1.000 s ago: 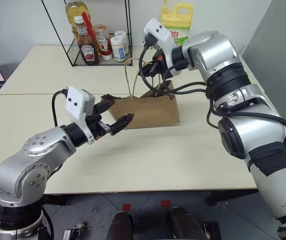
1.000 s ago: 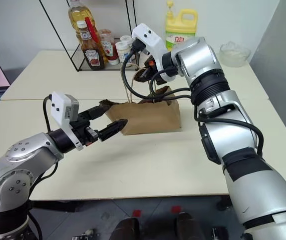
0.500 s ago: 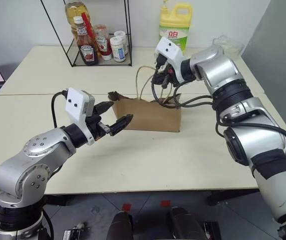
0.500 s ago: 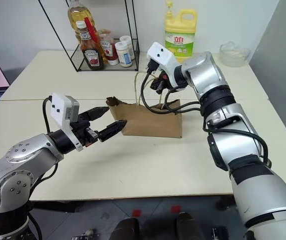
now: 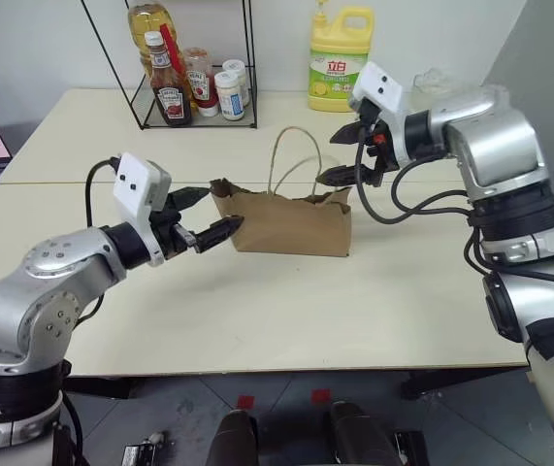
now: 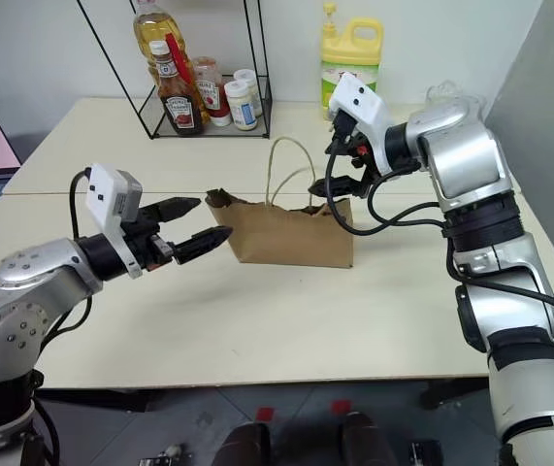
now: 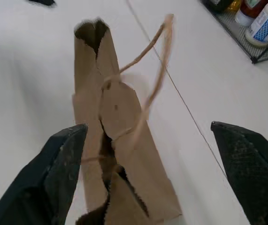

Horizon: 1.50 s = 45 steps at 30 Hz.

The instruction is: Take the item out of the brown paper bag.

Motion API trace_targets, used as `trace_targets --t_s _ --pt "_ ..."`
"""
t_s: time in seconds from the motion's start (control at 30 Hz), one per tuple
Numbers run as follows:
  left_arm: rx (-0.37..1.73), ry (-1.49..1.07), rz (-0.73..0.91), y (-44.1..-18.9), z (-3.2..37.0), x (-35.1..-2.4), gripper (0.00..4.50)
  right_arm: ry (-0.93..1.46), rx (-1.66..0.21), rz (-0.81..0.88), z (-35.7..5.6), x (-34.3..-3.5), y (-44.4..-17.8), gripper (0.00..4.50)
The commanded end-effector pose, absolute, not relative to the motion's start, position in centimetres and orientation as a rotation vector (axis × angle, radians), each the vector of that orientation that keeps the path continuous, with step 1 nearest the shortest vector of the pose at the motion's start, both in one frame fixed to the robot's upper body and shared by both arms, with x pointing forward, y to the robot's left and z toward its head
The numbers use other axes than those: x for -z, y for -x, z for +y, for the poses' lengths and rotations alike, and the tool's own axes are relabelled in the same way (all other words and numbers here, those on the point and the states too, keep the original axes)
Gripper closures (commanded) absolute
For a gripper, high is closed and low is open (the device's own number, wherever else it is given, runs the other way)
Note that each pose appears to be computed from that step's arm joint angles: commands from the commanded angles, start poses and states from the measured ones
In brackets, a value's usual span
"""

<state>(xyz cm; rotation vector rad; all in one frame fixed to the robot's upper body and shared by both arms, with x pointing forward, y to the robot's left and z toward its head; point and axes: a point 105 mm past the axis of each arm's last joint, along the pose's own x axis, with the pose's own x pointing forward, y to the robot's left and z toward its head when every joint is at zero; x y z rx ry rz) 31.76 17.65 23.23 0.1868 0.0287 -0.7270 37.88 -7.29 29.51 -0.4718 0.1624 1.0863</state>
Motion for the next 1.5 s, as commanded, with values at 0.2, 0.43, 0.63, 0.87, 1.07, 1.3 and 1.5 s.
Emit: trace_targets --t_s 0.2,0.43,0.63,0.87,1.07,1.3,1.5 --pt "0.711 -0.383 -0.115 -37.7 18.1 -27.3 0.0 0.259 -1.082 0.022 -8.6 -30.2 -32.9 0.03" --pt "0.645 -0.569 -0.181 -42.9 16.3 -28.8 0.0 0.407 -0.789 -0.053 -10.9 -25.5 -32.7 0.03" --pt "0.724 -0.794 -0.126 -44.0 14.0 -25.9 0.0 0.354 -0.733 -0.029 -11.0 -22.5 -30.3 0.03" --pt "0.961 -0.861 -0.01 -42.0 12.7 -23.6 0.0 0.326 -0.632 -0.015 -13.2 -20.8 -30.5 0.03" --pt "1.142 -0.808 0.075 -38.1 11.8 -22.3 0.0 0.306 -0.672 -0.037 -14.6 -20.9 -29.7 0.03" --pt "1.174 -0.749 0.162 -33.8 10.9 -18.3 0.0 0.284 -0.603 -0.024 -16.6 -20.4 -30.4 0.03" --pt "1.135 -0.717 0.219 -32.3 10.8 -15.1 0.0 0.261 -0.651 -0.044 -15.3 -20.5 -29.9 0.03"
